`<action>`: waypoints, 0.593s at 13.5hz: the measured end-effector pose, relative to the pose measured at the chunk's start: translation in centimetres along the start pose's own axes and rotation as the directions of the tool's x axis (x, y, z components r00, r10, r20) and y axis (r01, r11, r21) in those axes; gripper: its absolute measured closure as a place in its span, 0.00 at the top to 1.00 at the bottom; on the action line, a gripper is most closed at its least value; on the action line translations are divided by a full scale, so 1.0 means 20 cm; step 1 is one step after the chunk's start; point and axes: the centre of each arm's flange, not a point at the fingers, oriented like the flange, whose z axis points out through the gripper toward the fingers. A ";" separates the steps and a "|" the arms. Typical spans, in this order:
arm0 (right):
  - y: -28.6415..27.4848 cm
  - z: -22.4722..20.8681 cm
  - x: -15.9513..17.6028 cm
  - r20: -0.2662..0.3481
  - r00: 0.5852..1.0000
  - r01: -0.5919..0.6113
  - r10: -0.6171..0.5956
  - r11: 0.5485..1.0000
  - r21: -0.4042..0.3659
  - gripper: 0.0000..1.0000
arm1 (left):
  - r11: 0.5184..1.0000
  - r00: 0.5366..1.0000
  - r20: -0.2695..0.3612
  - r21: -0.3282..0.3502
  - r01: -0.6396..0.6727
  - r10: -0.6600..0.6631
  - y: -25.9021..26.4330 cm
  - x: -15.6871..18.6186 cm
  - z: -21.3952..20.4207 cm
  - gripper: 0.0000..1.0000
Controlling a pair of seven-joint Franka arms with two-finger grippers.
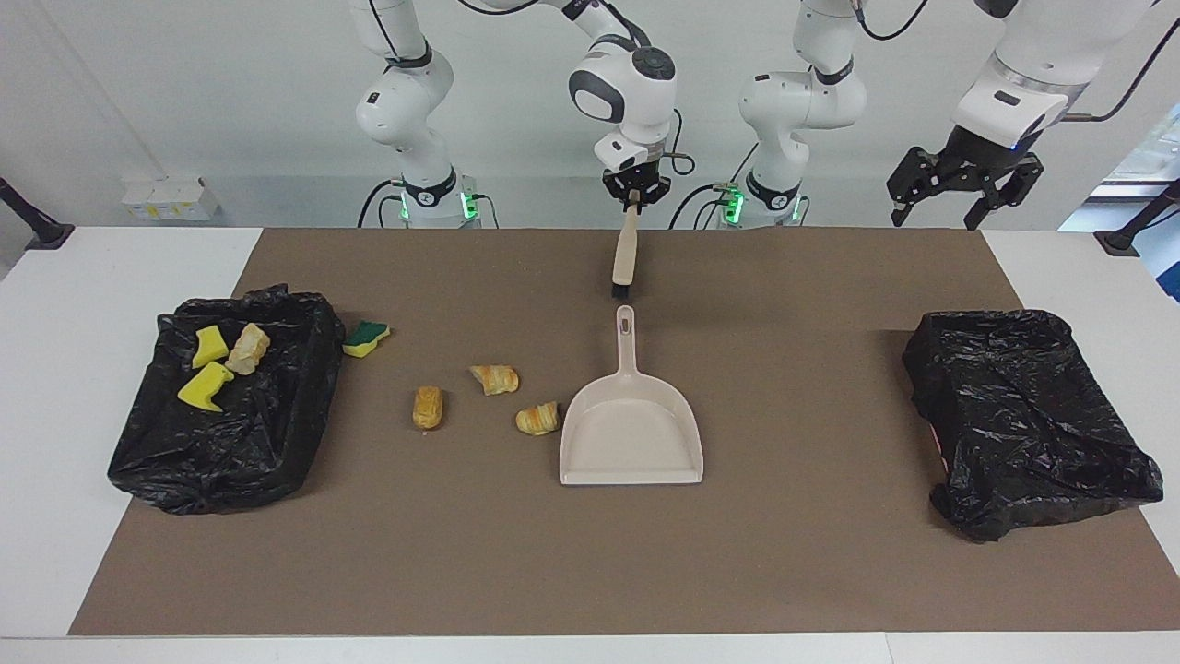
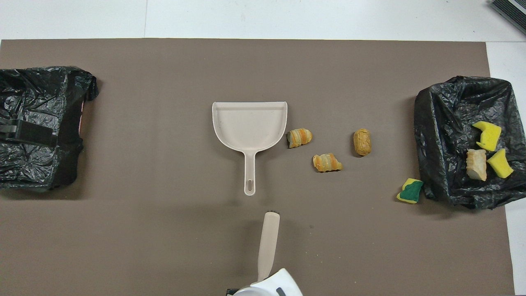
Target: Sweep and dump trash in bin
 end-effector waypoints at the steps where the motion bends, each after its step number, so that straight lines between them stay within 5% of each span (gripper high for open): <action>1: 0.09 -0.05 0.09 0.004 1.000 0.006 -0.006 1.000 -0.016 0.26 | 1.000 1.000 0.000 0.000 0.000 0.000 0.00 0.00 0.00 1.00; 4: 0.30 -0.08 0.41 -0.025 1.000 -0.017 0.016 0.998 -0.057 0.26 | 1.000 1.000 0.000 0.000 0.000 0.000 0.00 0.00 0.00 1.00; 8: 0.62 0.02 0.84 -0.004 0.982 -0.189 0.191 0.969 -0.156 0.26 | 1.000 1.000 0.009 0.000 0.000 0.000 0.00 -0.01 0.00 1.00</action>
